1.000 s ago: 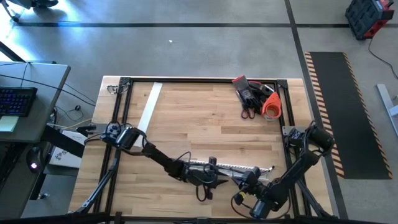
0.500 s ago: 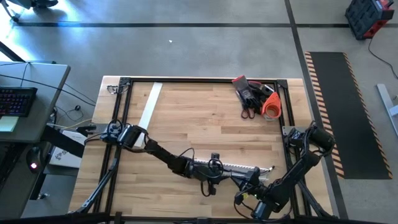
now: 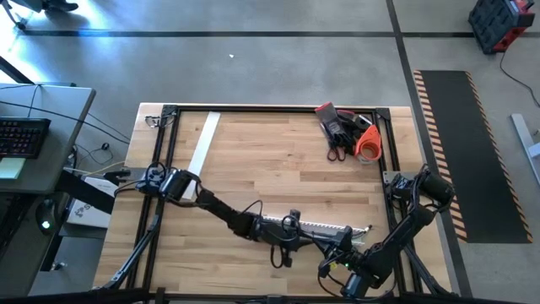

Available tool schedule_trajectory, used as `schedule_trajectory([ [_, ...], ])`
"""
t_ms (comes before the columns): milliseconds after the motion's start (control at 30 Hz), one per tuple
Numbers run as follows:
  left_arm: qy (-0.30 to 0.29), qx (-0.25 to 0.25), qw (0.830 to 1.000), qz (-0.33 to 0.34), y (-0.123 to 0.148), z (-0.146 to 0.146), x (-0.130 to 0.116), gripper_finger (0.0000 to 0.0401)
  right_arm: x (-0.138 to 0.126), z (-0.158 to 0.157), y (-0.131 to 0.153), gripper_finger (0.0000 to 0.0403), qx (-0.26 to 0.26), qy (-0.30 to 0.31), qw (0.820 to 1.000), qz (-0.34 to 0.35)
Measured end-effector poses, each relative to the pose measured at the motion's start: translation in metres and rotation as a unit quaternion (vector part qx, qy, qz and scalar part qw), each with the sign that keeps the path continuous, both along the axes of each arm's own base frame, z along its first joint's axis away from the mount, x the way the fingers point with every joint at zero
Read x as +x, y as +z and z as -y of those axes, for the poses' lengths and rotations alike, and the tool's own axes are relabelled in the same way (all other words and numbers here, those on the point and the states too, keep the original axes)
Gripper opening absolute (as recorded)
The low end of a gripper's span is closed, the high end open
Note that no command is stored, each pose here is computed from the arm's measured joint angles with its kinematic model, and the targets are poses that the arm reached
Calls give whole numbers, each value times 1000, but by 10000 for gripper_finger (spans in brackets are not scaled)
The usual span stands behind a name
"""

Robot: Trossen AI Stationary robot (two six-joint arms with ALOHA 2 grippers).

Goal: Ziptie cables
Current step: Put the colored ziptied cable into the white cable duct

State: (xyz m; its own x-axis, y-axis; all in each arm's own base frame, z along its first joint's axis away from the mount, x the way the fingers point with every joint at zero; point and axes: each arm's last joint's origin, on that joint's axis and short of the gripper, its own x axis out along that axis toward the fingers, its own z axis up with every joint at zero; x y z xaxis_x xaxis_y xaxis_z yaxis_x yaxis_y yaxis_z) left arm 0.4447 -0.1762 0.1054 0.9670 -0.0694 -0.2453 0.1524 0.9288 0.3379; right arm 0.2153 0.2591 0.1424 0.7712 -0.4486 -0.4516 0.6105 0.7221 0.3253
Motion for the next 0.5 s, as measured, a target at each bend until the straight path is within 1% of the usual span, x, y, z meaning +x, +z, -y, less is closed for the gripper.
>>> schedule_trajectory([
  [100, -6, -2, 1000, -1, 0, -2, 1, 4, 0, 0, 0, 0, 0, 0, 1000, 0],
  [300, -31, -10, 999, -4, 0, -6, 3, 1, 0, 0, 0, 0, -4, 2, 1000, -2],
  [433, -37, -6, 999, -8, -1, -6, 3, 0, 0, 0, 0, 0, -25, 17, 999, -19],
  [500, -37, -5, 999, -9, -1, -6, 3, 0, -1, 1, 1, 3, -49, 31, 998, -36],
])
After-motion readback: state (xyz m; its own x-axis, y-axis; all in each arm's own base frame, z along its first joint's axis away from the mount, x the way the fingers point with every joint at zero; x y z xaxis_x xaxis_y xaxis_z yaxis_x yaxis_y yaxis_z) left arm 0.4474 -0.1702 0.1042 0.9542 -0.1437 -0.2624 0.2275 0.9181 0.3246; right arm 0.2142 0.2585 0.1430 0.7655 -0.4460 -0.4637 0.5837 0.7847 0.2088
